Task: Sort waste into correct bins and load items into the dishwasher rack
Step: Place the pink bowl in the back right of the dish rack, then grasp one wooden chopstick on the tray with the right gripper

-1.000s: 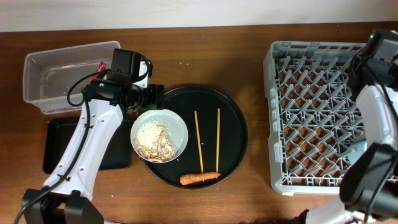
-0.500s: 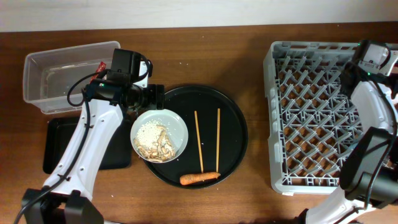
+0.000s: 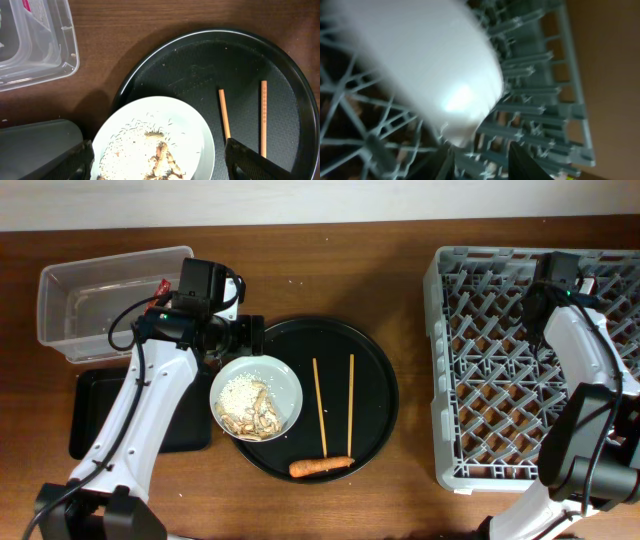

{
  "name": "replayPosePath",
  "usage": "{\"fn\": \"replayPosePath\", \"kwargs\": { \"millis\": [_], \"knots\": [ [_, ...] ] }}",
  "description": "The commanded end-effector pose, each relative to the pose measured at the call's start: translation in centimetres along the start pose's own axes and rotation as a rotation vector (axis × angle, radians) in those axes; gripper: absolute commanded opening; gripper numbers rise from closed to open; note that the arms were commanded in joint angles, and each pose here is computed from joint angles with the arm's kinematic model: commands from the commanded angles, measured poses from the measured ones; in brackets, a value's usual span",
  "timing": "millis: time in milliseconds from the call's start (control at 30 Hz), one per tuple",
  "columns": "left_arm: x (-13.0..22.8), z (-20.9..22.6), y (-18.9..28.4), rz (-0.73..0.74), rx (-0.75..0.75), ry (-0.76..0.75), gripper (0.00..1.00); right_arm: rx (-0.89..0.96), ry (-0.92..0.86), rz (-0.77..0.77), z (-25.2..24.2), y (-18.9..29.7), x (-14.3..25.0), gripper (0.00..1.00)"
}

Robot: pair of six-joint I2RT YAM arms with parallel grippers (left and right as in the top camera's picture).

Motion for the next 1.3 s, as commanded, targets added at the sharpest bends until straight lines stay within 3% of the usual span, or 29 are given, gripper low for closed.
{"fn": "replayPosePath", "kwargs": {
  "millis": [0,67,100,167,200,267,300,567,700,867,1033,1167,1267],
  "knots": [
    [-0.3,0.2,0.6,-0.020,-0.005,-0.008,0.83,-0.111,-0.067,0.011,0.2,1.2,0.3,0.37],
    [-0.3,0.2,0.6,-0.020,-0.005,-0.008,0.84,-0.163,-0.087,-0.009,-0.7,2.8,0.2,0.39],
    [-0.3,0.2,0.6,-0.019,-0.006,-0.007,0.83,-0.185,-0.100,-0.024,-1.4,3.7,0.1,0.45],
    [0.0,0.2,0.6,-0.004,-0.006,-0.006,0.84,-0.320,-0.141,-0.077,-2.9,6.9,0.0,0.76],
    [0.2,0.2,0.6,0.008,-0.007,-0.005,0.84,-0.437,-0.134,-0.089,-2.8,8.3,0.1,0.77],
    [0.5,0.3,0.6,0.026,-0.009,-0.004,0.84,-0.793,-0.101,-0.049,-1.6,11.6,1.4,0.74],
    [0.5,0.3,0.6,0.029,-0.009,-0.003,0.84,-0.884,-0.080,-0.018,-0.9,12.4,2.0,0.72],
    [1.4,0.3,0.6,0.079,-0.012,0.001,0.92,-1.071,0.272,0.051,9.4,22.2,7.7,0.64],
    [2.2,4.0,1.1,0.120,-0.066,0.156,0.92,-1.050,0.440,0.179,16.7,24.5,13.0,0.65],
    [2.7,7.1,1.6,0.127,-0.103,0.249,0.94,-0.907,0.477,0.341,22.1,22.8,17.7,0.61],
    [2.6,7.1,1.6,0.126,-0.103,0.249,0.95,-0.800,0.489,0.441,24.5,20.6,20.2,0.51],
    [2.6,7.1,1.6,0.127,-0.102,0.249,0.95,-0.776,0.473,0.466,24.5,20.3,20.5,0.35],
    [2.7,7.1,1.6,0.128,-0.102,0.250,0.95,-0.785,0.479,0.484,24.6,20.4,20.9,0.32]
  ]
}}
Point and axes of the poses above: each gripper's point midway between its finger pads, its own y axis back along the fingers, its own z axis along the line the jaws close on, x = y × z, the point moved 8 cm from there along y, back along the fingers, and after that the axes turned 5 degrees about -y, right-handed, at the moved point
